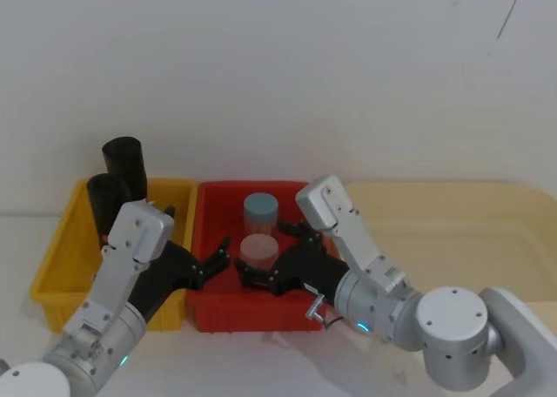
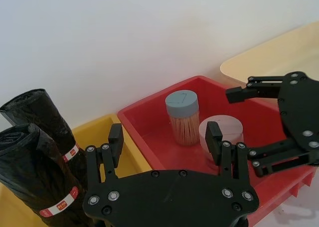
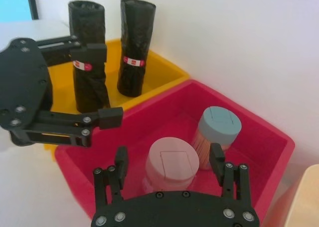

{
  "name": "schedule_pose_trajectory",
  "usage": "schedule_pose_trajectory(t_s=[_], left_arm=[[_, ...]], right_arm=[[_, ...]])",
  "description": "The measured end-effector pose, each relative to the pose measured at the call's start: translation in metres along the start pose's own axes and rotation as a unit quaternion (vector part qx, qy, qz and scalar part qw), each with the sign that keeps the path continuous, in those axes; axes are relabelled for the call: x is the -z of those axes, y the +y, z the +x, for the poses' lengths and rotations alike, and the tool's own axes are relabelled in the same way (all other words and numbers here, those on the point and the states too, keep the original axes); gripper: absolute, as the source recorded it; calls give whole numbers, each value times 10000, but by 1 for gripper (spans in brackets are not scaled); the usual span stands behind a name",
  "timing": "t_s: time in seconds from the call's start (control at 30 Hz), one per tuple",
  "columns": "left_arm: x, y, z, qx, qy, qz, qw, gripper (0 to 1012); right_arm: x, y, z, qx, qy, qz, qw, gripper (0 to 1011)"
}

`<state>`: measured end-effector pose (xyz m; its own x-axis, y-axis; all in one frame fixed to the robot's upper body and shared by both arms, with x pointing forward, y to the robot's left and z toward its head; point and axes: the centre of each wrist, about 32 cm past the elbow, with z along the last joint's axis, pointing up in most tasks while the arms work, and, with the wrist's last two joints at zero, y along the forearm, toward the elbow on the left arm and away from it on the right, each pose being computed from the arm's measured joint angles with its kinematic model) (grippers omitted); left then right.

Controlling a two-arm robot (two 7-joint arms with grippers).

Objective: Pick up the garbage bag with the one hand and transfer it to the other hand.

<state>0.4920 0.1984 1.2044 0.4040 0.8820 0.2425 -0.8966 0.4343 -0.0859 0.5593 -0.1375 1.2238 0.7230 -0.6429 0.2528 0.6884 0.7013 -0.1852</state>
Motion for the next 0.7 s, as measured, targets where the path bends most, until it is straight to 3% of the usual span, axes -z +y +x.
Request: schedule_pose_trajectory(t_s=[0.6, 0.7], left_arm=[[0, 0, 0, 0, 0, 0, 10000, 1001], [0, 0, 0, 0, 0, 0, 10000, 1001]], right_arm=[[-6, 138, 33, 75, -171, -326, 9993, 997], [-6, 148, 36, 81, -182, -357, 9992, 944]])
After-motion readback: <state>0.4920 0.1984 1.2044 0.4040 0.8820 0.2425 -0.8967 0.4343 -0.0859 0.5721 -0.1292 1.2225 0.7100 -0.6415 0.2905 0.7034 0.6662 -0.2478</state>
